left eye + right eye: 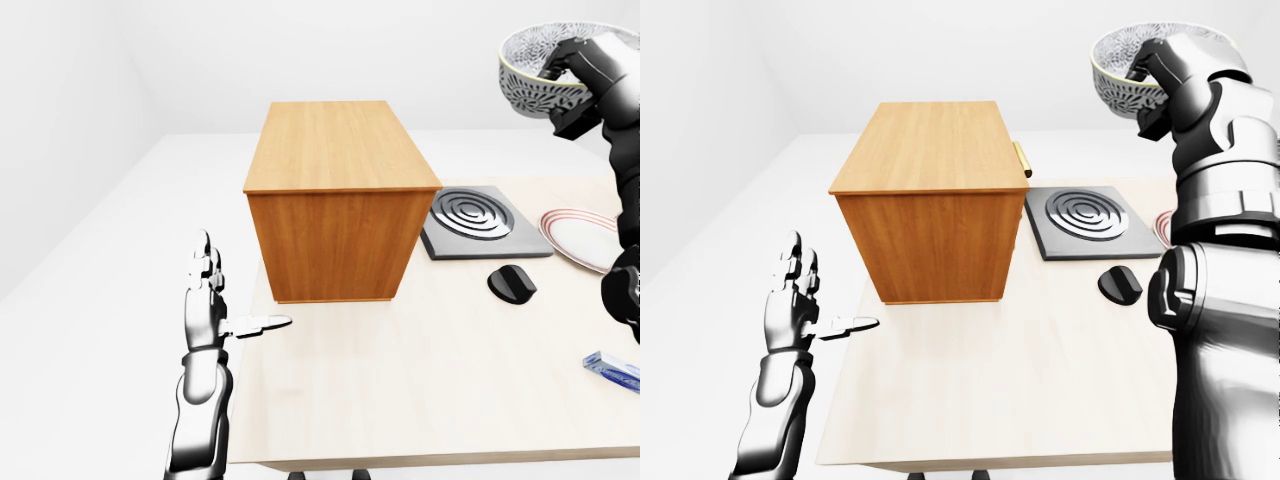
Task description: Put the bowl on the top of the cabinet.
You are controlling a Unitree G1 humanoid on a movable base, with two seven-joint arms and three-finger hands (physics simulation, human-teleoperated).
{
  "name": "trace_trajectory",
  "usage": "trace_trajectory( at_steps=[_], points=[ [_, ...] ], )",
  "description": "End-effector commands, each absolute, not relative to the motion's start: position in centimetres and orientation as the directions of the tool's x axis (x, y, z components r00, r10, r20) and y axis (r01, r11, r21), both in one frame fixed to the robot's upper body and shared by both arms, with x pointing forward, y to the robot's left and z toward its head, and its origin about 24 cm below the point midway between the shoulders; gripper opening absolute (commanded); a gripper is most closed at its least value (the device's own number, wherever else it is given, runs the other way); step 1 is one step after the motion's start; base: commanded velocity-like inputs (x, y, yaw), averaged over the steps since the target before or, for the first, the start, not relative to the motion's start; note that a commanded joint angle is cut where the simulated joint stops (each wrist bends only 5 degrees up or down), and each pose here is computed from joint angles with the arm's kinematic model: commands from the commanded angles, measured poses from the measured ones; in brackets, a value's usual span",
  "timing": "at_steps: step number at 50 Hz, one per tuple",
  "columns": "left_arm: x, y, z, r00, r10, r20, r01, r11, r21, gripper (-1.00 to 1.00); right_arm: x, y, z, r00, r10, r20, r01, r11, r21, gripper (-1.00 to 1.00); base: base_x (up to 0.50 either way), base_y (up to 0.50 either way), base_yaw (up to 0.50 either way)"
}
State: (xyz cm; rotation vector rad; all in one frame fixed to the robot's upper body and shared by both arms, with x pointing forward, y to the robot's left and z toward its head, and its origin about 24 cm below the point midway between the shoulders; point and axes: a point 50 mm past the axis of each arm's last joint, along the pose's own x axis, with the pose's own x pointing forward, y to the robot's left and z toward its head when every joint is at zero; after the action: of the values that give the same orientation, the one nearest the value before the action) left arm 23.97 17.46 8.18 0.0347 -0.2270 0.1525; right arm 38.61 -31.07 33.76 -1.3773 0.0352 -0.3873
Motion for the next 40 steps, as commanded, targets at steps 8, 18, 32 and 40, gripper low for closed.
trace_trajectory(
  at_steps=[8, 18, 32, 40],
  points=[
    [24.2, 17.6, 8.0, 0.964, 0.148, 0.220, -0.154, 0.988, 0.010, 1.00, 40.3, -24.7, 36.6, 0.940, -0.158, 0.303, 0.302, -0.026, -0.953, -1.00, 0.00, 0.00, 0.00],
    [24.1, 17.5, 8.0, 0.966, 0.138, 0.219, -0.144, 0.990, 0.011, 1.00, 40.8, -21.3, 37.9, 0.945, -0.079, 0.318, 0.318, -0.016, -0.948, -1.00, 0.00, 0.00, 0.00],
    [24.0, 17.3, 7.9, 0.968, 0.126, 0.216, -0.132, 0.991, 0.012, 1.00, 40.8, -17.8, 39.4, 0.939, 0.005, 0.345, 0.345, -0.013, -0.938, -1.00, 0.00, 0.00, 0.00],
    [24.0, 17.3, 7.8, 0.970, 0.120, 0.211, -0.126, 0.992, 0.012, 1.00, 40.9, -15.2, 39.7, 0.936, 0.067, 0.344, 0.346, -0.010, -0.938, -1.00, 0.00, 0.00, 0.00]
  ],
)
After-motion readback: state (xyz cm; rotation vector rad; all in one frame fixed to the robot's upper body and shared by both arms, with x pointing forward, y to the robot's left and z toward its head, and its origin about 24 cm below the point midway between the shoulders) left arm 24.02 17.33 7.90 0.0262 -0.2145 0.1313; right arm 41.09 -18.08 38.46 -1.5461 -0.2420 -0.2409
